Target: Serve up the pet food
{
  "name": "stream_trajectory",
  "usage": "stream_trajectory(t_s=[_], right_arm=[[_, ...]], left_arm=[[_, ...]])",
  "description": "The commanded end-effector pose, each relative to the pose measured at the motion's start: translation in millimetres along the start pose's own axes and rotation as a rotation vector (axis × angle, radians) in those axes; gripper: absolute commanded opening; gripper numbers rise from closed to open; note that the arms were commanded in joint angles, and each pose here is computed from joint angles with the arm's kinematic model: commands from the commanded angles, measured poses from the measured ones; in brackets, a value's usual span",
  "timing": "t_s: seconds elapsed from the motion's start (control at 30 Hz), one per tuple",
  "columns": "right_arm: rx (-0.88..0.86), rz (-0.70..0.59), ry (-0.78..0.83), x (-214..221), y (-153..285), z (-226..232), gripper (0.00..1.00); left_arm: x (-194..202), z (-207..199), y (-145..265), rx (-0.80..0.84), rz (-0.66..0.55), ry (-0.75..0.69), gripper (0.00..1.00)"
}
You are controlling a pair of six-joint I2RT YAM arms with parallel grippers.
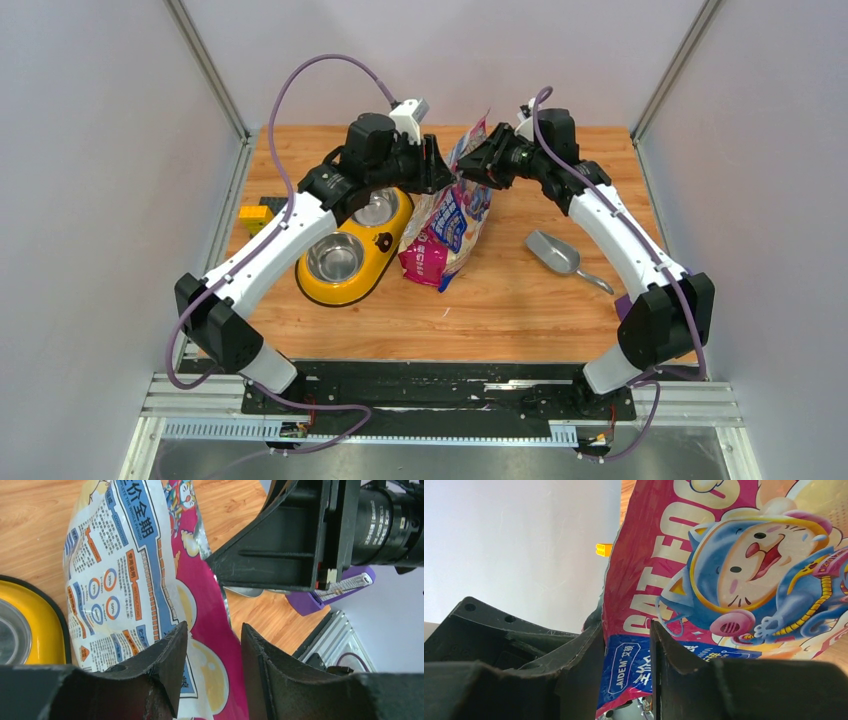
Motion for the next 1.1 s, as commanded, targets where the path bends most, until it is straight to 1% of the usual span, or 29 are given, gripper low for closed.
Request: stream_trajectory(t_s=[0.0,0.13,0.23,0.37,0.47,0.53,0.63,0.73,0.9,1.0,1.07], right_arm=[[0.000,-0.020,0.040,2.1,-7.6,7.5,0.38],[0.008,-0.019,0.057,5.7,-10.6,8.3,0.45],[0.015,-0.023,0.068,6.3,-11.1,8.4,0.49],[0.042,-0.035,0.072,5.8,-10.0,4.3,0.49],[0.059,-0.037,0.070,6.3,-9.7,0.7,0.48],[0.066,-0.036,0.069,6.8,-10.1,-1.0,0.46],[0.065,-0.035,0.070,6.9,-9.8,-0.4,0.39],[0.059,-0.039,0.077,5.2,-8.8,2.3,0.34],[0.044,-0.031,0.082,5.3,-8.9,5.8,0.29],[0.033,-0.023,0.082,6.9,-8.8,7.5,0.23],[0.032,-0.020,0.079,7.6,-8.4,6.9,0.20]], left_arm=[[-24.4,-11.1,0.7,0.032,-0.064,-0.032,0.53],[-28.3,-11.1,-3.3,0.036,-0.078,-0.044,0.56],[-31.1,-8.6,-5.2,0.020,-0.090,-0.051,0.57],[-37.3,-3.3,-6.4,-0.018,-0.112,-0.055,0.53],[-40.7,-5.7,-5.8,-0.011,-0.121,-0.055,0.51],[-43.9,-9.2,-3.9,0.001,-0.130,-0.057,0.53],[-47.9,-11.0,-0.7,0.003,-0.145,-0.062,0.54],[-48.8,-6.6,-1.7,-0.016,-0.150,-0.061,0.53],[-42.3,0.6,-11.6,-0.027,-0.124,-0.025,0.47],[-39.2,3.1,-16.4,-0.034,-0.113,-0.004,0.43],[-38.7,5.3,-18.9,-0.040,-0.111,0.002,0.41]])
Point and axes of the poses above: each gripper's point midway between its finger pads, its own y axis back along the fingers, its own z axis along the line the jaws close on, x = y × z, the point moved 2 cm from there along y, back along the fingers, and after that the axes turned 5 degrees about y, right-handed, at the moved point
